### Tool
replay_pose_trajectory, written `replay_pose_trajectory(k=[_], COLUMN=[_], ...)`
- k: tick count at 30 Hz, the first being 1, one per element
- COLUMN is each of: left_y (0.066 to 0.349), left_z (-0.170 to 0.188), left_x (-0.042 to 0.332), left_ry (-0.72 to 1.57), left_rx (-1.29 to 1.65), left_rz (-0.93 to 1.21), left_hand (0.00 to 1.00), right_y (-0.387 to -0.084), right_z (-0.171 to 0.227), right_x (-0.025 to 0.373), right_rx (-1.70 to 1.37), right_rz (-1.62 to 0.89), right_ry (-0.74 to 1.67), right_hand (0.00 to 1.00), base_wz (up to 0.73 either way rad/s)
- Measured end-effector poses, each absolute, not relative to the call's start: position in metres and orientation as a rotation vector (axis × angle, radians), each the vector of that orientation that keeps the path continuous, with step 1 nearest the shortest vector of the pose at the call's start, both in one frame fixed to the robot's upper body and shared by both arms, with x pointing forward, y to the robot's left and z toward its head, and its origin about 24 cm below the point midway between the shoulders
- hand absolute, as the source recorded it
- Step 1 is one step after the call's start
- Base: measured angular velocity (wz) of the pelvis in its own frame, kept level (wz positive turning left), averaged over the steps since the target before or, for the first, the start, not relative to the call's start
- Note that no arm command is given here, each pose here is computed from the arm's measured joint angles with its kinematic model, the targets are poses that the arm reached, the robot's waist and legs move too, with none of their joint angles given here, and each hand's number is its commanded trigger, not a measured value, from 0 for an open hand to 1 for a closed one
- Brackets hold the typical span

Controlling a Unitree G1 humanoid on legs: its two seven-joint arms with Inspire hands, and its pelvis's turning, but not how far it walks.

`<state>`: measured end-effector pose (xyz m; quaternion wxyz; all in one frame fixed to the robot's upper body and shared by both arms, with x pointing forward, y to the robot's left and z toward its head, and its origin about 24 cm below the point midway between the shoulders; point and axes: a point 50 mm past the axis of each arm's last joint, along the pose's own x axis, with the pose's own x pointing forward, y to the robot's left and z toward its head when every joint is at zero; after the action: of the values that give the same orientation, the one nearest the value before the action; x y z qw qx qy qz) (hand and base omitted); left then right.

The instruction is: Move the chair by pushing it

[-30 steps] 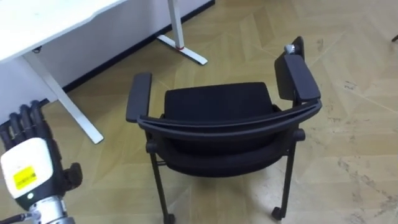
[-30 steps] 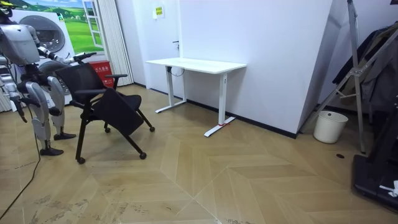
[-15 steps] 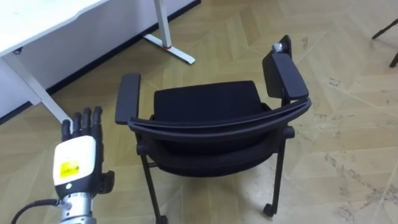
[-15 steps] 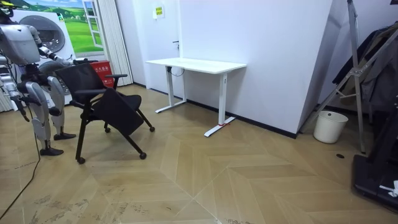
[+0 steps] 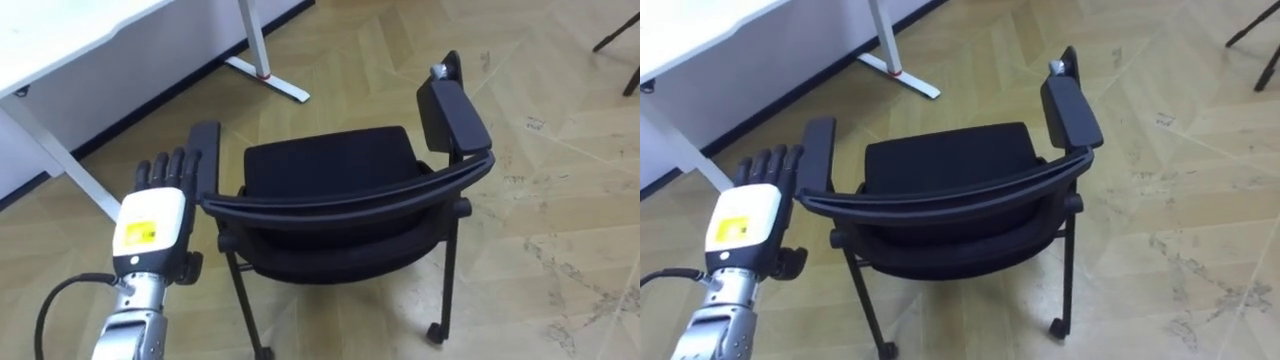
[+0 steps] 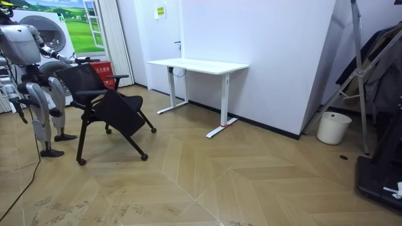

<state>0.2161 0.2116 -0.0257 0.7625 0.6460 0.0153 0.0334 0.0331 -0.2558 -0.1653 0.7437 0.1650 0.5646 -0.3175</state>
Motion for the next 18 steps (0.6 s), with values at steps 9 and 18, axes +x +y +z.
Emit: replay_pose_trajectory(k=[9, 18], left_y=[0.204, 0.191], left_z=[-0.010, 0.002], left_x=[0.222, 0.227], left_ry=[-0.054, -0.131], left_rx=[1.383, 1.382], left_rz=[0.095, 0.066], left_hand=[0.00, 0.00], right_y=[-0.256, -0.257], right_z=[-0.165, -0.165], right_x=[0.035, 0.037], right_rx=[0.356, 0.341], right_rz=[-0.695, -0.694], right_ry=[1.225, 1.221], right_hand=[0.00, 0.00], base_wz=[0.00, -0.03])
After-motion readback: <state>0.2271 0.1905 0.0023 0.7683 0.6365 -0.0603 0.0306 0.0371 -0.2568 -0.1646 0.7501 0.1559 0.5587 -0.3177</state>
